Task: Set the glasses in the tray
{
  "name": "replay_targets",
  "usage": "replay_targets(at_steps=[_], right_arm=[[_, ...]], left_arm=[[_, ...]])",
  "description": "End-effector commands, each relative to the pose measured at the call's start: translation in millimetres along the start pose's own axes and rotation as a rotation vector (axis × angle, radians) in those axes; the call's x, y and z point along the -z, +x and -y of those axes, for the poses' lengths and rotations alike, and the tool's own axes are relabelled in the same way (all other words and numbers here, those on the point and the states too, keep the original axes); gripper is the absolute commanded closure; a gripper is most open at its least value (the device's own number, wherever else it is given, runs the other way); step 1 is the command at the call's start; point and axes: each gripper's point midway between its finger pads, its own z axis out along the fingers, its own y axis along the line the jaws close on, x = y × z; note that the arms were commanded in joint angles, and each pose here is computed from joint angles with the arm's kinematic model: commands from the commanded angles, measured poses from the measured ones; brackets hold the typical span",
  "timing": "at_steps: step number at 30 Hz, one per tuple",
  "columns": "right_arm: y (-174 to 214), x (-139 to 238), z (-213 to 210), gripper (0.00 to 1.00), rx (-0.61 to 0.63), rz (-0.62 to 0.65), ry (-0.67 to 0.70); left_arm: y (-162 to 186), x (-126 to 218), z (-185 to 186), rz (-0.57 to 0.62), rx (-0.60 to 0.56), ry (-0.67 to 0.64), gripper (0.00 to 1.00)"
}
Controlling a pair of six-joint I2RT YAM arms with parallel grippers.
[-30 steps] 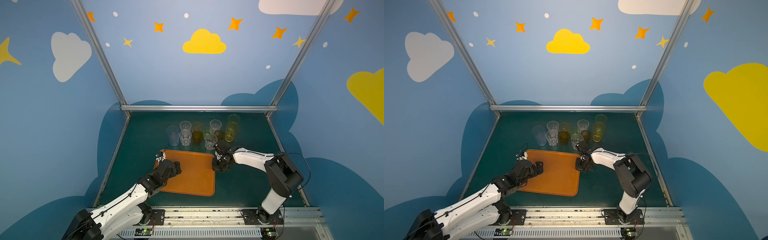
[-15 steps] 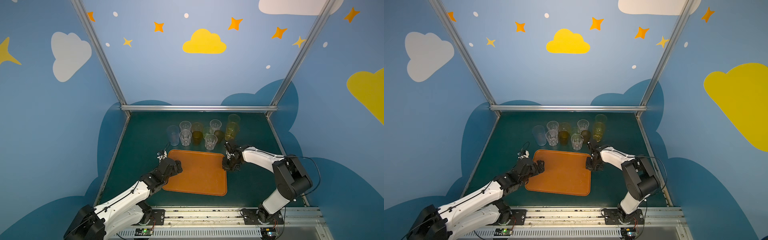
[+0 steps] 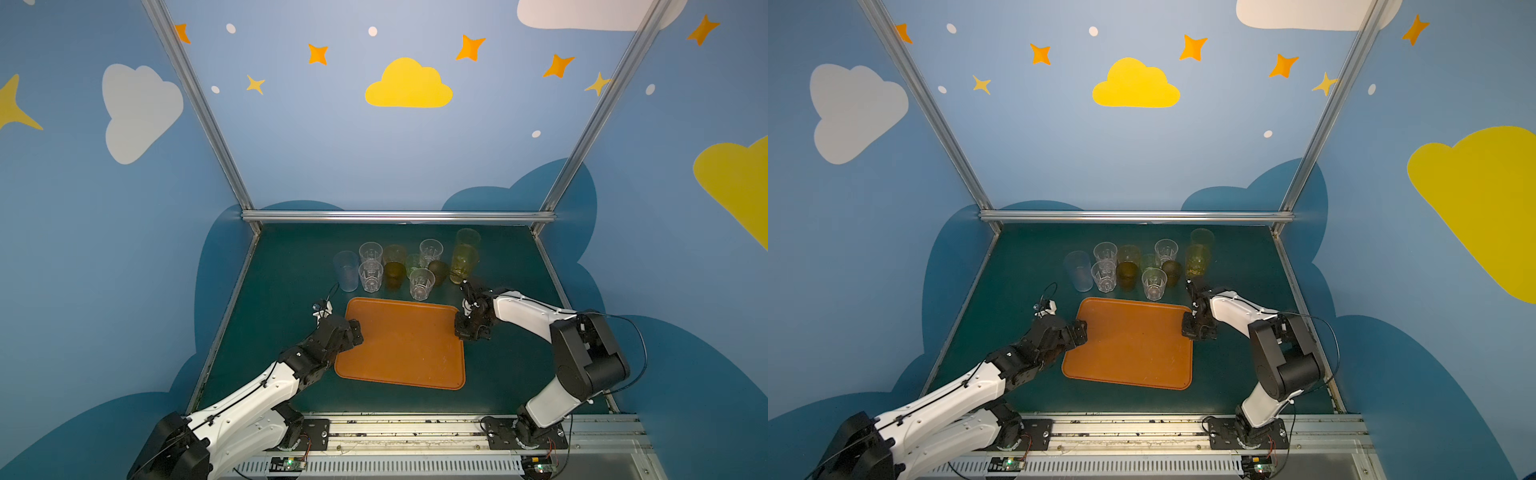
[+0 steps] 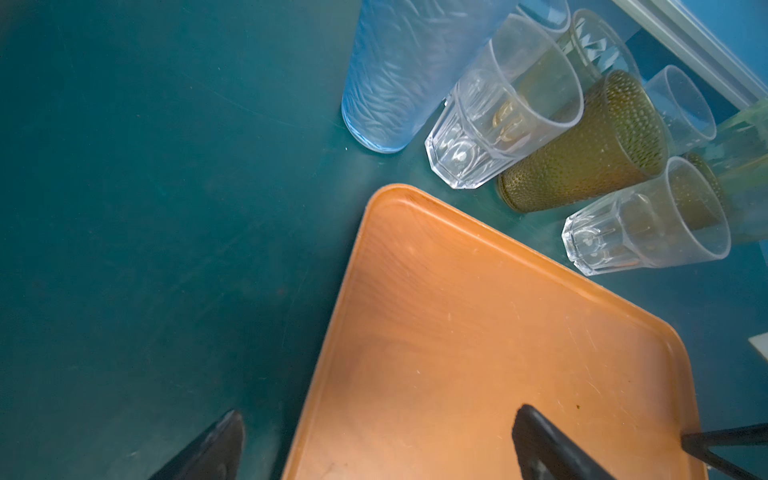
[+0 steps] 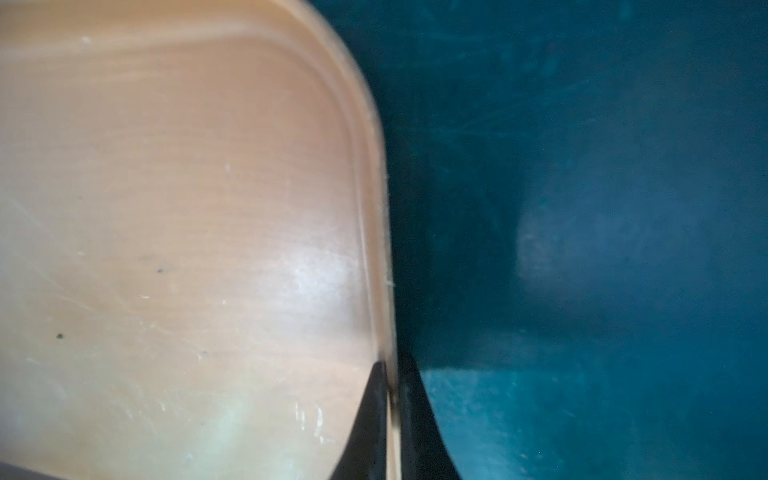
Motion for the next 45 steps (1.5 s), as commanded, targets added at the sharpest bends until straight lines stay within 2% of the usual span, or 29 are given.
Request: replay_targets(at_steps=[1,4,7,8,10,13,17,21,28,35,45], right_arm=[[-5.2,11.6,12.5,0.93,0.009,0.024,0.056],[-9.2,15.9,10.4,0.92,0.006,0.029,0.042],[-10.5,22.2,4.0,0.88,0.005,0.036,0.004],[-10.8,24.6,2.9,0.83,0.006,0.042,-0.004],[-11.1,30.8,1.6,0.65,0.006,0.055,-0.013],[-10.7,41.7,0.8,0.44,0.001,0.076,-0.024],[-7.1,61.6,-9.5,0.37,0.017,0.121,-0.102],[0.8,84.7,-8.3,0.25,0.018,0.202,-0.144],[11.6,113.0,-10.0,0.19,0.021,0.361,-0.258],[16.1,116.9,-14.6,0.18,-0.022,0.39,-0.33],[10.7,127.6,-14.1,0.18,-0.037,0.451,-0.344]], left_arm=[[-12.8,4.5,2.4,0.024,-0.001,-0.007,0.0],[-18.7,5.0,3.6,0.028,0.009,-0.011,0.0],[-24.6,5.7,5.5,0.031,0.012,-0.019,0.0],[-26.8,5.8,6.1,0.034,0.013,-0.023,0.0],[-32.1,5.9,7.0,0.041,0.017,-0.034,0.0],[-42.1,4.9,11.8,0.049,0.024,-0.038,0.0],[-53.2,1.0,20.6,0.05,0.018,-0.043,0.0],[-62.4,-5.7,32.0,0.048,0.016,-0.039,0.0],[-75.6,-22.3,54.6,0.023,0.026,-0.035,0.0],[-83.5,-38.1,80.1,-0.01,0.025,0.01,0.01],[-93.0,-66.9,102.1,-0.048,0.005,0.017,0.21]])
